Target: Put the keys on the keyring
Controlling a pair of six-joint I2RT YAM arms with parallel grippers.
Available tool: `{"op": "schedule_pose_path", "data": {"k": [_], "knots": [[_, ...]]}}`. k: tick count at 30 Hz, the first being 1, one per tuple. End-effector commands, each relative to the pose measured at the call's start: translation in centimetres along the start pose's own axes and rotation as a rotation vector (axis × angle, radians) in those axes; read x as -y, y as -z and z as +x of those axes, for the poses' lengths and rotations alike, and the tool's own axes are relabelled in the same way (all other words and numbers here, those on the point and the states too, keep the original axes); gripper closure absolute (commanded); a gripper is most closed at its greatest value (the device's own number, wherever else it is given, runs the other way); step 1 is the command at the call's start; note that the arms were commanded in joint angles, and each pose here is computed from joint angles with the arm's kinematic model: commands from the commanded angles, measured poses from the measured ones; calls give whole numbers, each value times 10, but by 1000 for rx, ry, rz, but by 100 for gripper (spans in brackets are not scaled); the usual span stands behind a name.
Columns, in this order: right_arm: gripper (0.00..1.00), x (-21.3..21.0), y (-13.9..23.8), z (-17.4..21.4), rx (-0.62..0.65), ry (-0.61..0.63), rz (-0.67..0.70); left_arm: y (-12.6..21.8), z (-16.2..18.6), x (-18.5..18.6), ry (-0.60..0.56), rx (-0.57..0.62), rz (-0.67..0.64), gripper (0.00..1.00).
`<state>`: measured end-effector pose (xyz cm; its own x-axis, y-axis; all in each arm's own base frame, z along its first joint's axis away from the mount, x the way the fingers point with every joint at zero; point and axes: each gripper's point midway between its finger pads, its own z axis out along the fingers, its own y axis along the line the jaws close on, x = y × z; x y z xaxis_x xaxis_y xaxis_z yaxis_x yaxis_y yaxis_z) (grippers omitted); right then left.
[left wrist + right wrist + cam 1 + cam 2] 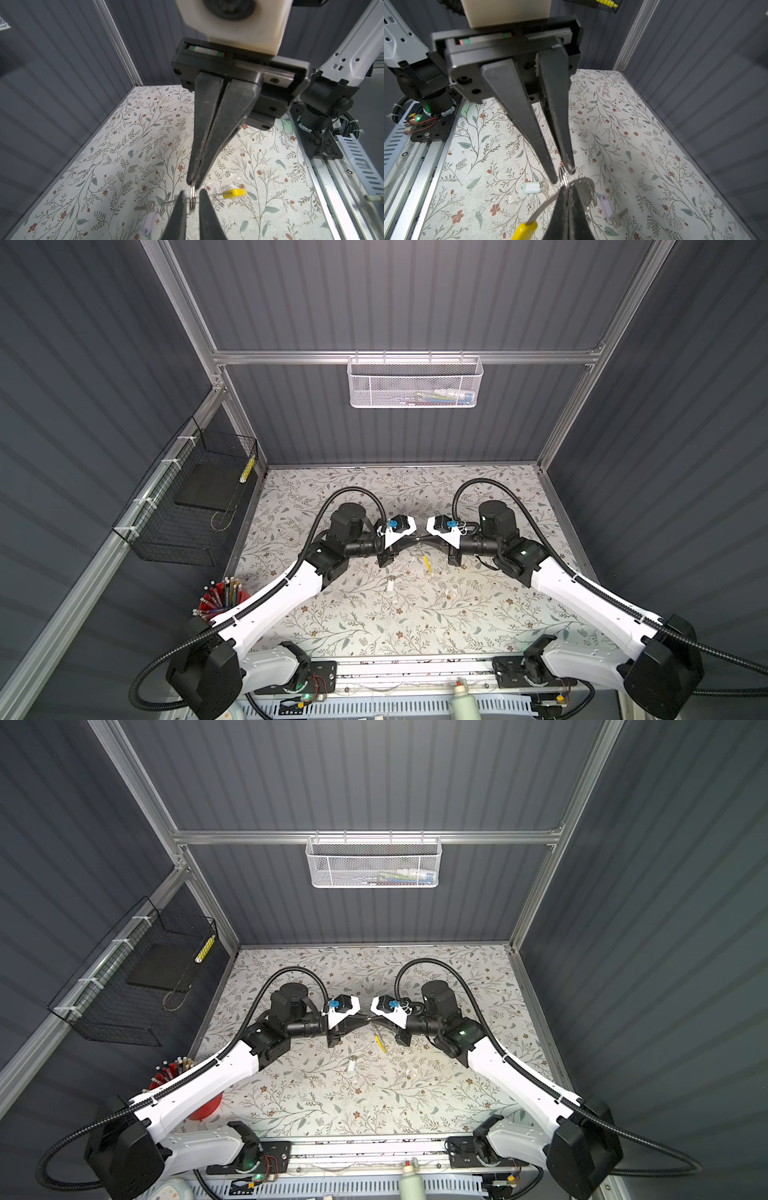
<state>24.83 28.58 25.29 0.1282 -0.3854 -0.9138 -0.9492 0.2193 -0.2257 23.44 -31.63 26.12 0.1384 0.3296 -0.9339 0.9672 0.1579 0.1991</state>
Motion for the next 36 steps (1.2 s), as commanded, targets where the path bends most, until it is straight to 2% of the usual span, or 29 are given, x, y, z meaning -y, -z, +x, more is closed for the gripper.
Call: {"op": "schedule_pose_path", "data": {"k": [1, 3, 9, 13, 16, 21, 30, 36], "knots": [[100, 1, 6, -16, 29, 33, -1, -2, -5, 4, -17, -4, 29, 86], [100, 0, 6, -16, 27, 35, -8, -3, -3, 4, -13, -8, 32, 87], [98, 0, 6, -14, 13, 33, -8, -4, -8, 3, -20, 4, 37, 100], [80, 6, 8, -10, 2, 19, 41, -3, -13, 6, -31, 40, 46, 100], [75, 11, 13, -4, 23, -3, 78, -2, -16, 10, -35, 75, 58, 100], [75, 16, 33, -8, 105, -54, 129, -2, -23, 13, -41, 157, 70, 100], [79, 1, 35, -14, 144, -130, 39, -4, -41, 13, -28, 311, 81, 100], [79, -3, 35, -18, 171, -160, 14, -4, -50, 10, -5, 370, 87, 100]]}}
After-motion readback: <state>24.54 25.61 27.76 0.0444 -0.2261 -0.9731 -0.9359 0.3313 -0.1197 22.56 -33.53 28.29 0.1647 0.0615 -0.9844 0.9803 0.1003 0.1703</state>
